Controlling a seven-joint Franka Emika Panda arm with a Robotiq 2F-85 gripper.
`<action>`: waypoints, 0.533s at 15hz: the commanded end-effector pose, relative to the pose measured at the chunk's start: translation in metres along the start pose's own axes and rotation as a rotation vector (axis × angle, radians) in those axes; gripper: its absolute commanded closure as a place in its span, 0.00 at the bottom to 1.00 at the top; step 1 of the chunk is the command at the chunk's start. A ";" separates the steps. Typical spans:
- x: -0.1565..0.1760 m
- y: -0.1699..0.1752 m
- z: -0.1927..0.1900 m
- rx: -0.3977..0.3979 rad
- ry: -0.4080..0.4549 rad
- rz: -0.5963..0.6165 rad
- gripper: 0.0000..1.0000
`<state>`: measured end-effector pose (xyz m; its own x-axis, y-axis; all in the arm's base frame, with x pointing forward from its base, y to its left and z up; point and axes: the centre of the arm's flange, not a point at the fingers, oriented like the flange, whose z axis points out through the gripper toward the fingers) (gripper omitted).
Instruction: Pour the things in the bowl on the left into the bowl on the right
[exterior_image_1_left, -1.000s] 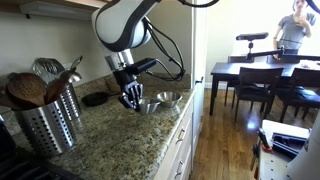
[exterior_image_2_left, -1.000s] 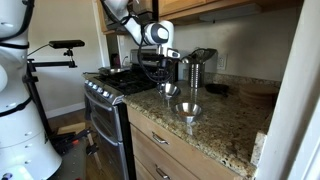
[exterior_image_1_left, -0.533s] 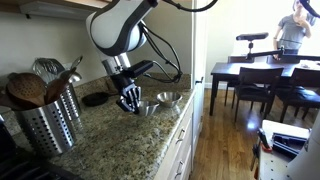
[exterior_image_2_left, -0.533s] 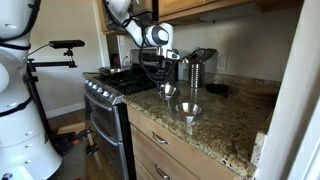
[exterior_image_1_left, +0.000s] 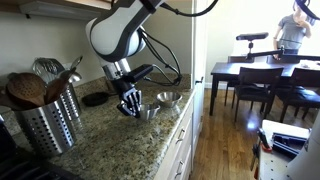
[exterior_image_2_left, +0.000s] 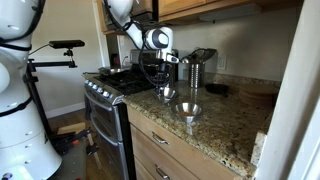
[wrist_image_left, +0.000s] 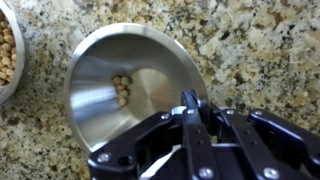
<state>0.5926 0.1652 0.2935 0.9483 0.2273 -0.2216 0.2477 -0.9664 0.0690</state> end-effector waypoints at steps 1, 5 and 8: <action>0.002 -0.002 -0.004 -0.032 -0.023 0.023 0.96; 0.002 -0.001 -0.004 -0.033 -0.025 0.024 0.95; 0.002 0.000 -0.003 -0.032 -0.028 0.023 0.87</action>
<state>0.5925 0.1637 0.2922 0.9478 0.2244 -0.2264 0.2457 -0.9668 0.0703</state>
